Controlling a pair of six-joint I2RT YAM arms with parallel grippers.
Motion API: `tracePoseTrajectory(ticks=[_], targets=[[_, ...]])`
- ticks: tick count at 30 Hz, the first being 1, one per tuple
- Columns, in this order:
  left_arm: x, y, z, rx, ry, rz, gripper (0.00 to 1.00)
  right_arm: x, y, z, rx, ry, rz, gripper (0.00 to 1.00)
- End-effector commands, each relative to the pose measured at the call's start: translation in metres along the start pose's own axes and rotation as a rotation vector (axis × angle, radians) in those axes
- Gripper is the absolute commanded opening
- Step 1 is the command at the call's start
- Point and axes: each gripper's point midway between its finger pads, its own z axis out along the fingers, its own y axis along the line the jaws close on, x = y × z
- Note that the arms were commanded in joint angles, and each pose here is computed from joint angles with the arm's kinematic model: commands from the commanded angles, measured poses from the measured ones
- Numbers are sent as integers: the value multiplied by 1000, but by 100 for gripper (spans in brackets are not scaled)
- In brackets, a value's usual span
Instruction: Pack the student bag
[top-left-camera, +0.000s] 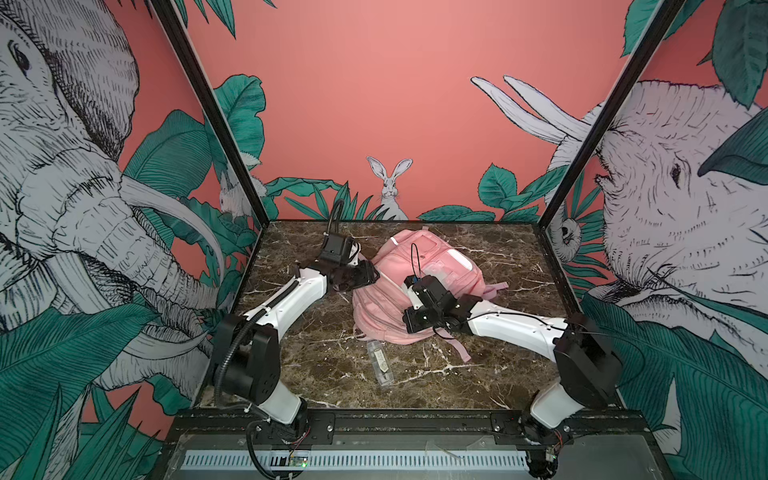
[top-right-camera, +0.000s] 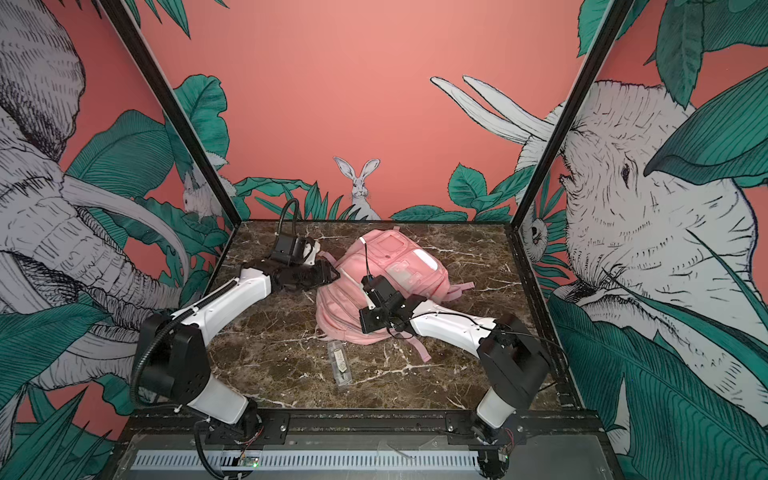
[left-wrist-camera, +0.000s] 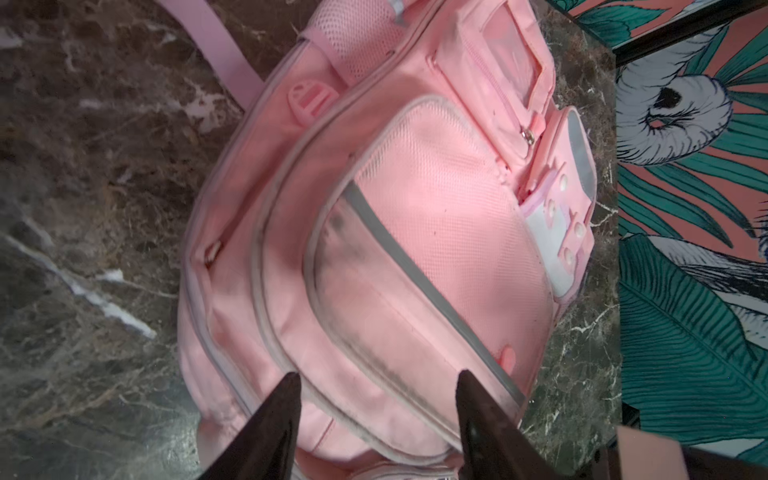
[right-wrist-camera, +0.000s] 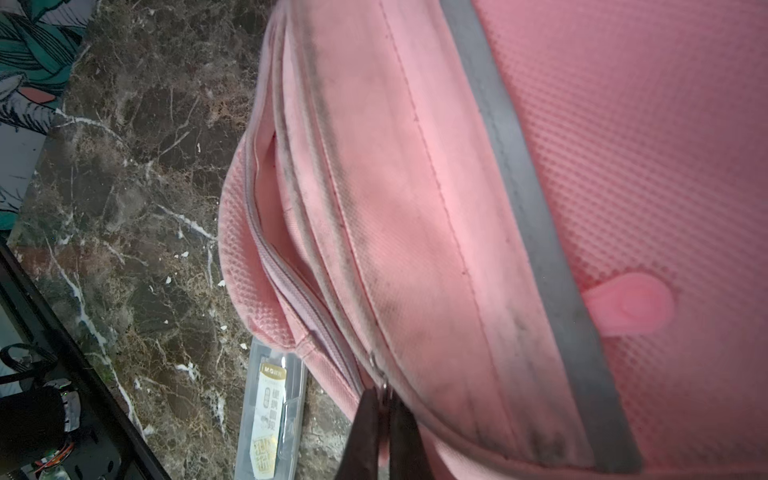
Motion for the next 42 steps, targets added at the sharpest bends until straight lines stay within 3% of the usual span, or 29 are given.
tracePoseTrajectory(ticks=[1, 16, 21, 27, 29, 34, 42], targets=[[-6, 0, 7, -15, 41, 55, 61, 0, -2, -15, 2, -22, 4, 0], [-41, -1, 55, -29, 69, 155, 58, 18, -14, -27, 11, 0, 31, 0], [-26, -3, 83, 24, 212, 177, 60, 17, -16, -28, 16, 1, 33, 0], [-13, -14, 95, 78, 242, 193, 57, 15, -17, -27, 11, 2, 36, 0], [-12, -13, 97, 78, 242, 185, 52, 15, -16, -26, 9, 5, 37, 0], [-17, -11, 97, 100, 226, 145, 26, 14, -15, -26, 4, 10, 31, 0], [-32, 7, 77, 104, 120, 22, 4, 15, -17, -24, 12, 28, 24, 0]])
